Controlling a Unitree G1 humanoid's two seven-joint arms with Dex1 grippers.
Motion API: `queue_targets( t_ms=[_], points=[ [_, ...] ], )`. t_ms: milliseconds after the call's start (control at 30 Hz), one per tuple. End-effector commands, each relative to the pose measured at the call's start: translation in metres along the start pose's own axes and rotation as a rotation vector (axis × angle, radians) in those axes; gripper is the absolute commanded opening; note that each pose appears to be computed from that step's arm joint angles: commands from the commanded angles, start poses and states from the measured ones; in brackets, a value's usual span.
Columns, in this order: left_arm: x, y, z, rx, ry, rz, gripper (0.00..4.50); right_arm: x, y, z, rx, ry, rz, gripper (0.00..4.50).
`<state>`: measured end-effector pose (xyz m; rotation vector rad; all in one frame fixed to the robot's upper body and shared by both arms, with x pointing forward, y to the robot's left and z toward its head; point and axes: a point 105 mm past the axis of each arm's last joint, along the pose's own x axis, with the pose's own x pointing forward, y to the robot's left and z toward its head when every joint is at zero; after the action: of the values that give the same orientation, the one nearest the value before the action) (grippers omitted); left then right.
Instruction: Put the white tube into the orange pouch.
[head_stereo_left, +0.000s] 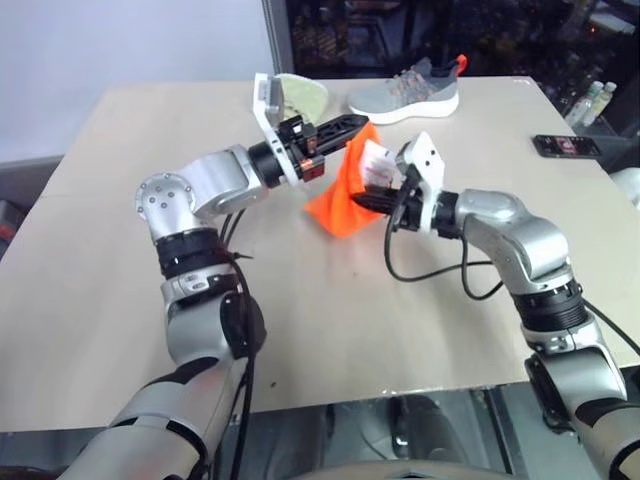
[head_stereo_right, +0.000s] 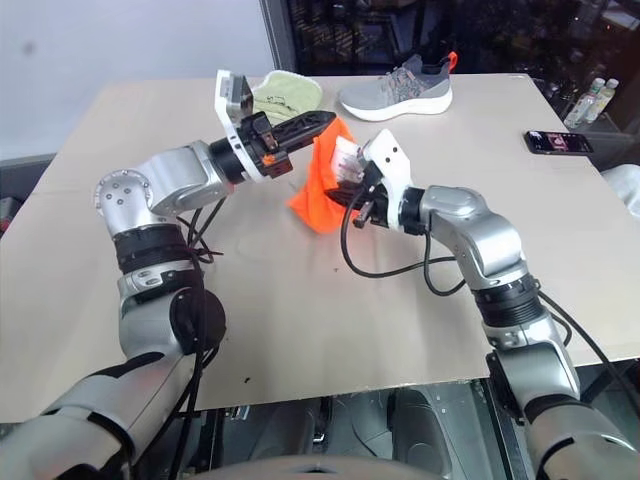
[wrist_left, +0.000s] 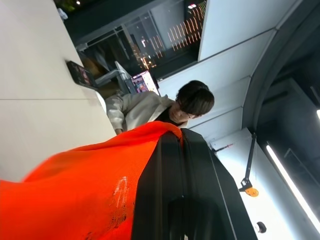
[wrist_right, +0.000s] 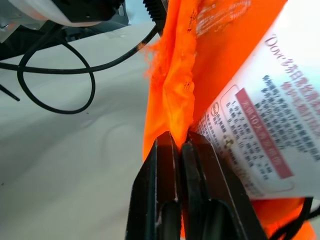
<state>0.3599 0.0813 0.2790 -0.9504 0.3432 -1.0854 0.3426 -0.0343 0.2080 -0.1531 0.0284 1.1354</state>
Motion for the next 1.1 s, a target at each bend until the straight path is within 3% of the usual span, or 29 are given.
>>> queue_targets(
  t_ms=[33,167,233,300,367,433,533,600,700,767,833,867,933,967,1067,1100],
  points=[
    [-0.002,-0.014,0.009,0.035,-0.046,-0.052,0.00,-0.027,-0.019,0.035,-0.096,-0.069,-0.071,0.06],
    [-0.001,0.018,-0.005,0.037,-0.002,0.091,0.00,-0.050,-0.054,0.066,-0.331,0.034,-0.217,0.06],
    [0.005,0.040,-0.023,0.178,0.083,0.238,0.00,-0.049,-0.050,0.075,-0.398,0.043,-0.193,0.06],
    [0.017,0.022,-0.005,0.120,-0.029,0.121,0.00,-0.058,-0.066,0.095,-0.452,0.036,-0.275,0.06],
    [0.024,0.010,-0.011,0.236,0.007,0.053,0.00,-0.054,-0.058,0.099,-0.454,0.018,-0.226,0.06],
    [0.025,0.015,0.016,0.219,-0.109,0.092,0.00,-0.058,-0.063,0.108,-0.472,0.015,-0.245,0.06],
    [0.032,0.019,0.003,0.349,-0.030,0.109,0.00,-0.044,-0.051,0.088,-0.494,0.078,-0.168,0.06],
    [0.028,0.020,0.035,0.335,-0.167,0.143,0.00,-0.061,-0.079,0.097,-0.505,0.077,-0.310,0.06],
    [0.029,0.010,0.040,0.457,-0.131,0.115,0.00,-0.080,-0.108,0.116,-0.524,0.041,-0.477,0.06],
    [0.030,0.014,0.059,0.427,-0.211,0.158,0.00,-0.090,-0.126,0.134,-0.551,0.003,-0.596,0.06],
    [0.040,0.010,0.035,0.501,-0.061,0.115,0.00,-0.071,-0.111,0.122,-0.525,0.017,-0.459,0.06],
    [0.043,0.005,0.032,0.530,-0.048,0.087,0.00,-0.063,-0.104,0.114,-0.538,0.035,-0.418,0.06],
    [0.038,0.010,0.071,0.530,-0.213,0.184,0.00,-0.079,-0.124,0.127,-0.542,0.005,-0.554,0.06],
    [0.038,0.013,0.075,0.567,-0.221,0.213,0.00,-0.082,-0.126,0.129,-0.544,-0.001,-0.561,0.06],
    [0.052,0.007,0.037,0.629,-0.022,0.100,0.00,-0.063,-0.111,0.115,-0.562,0.023,-0.464,0.06],
    [0.054,0.007,0.038,0.642,-0.028,0.100,0.00,-0.065,-0.116,0.116,-0.579,0.026,-0.509,0.06]
  ],
)
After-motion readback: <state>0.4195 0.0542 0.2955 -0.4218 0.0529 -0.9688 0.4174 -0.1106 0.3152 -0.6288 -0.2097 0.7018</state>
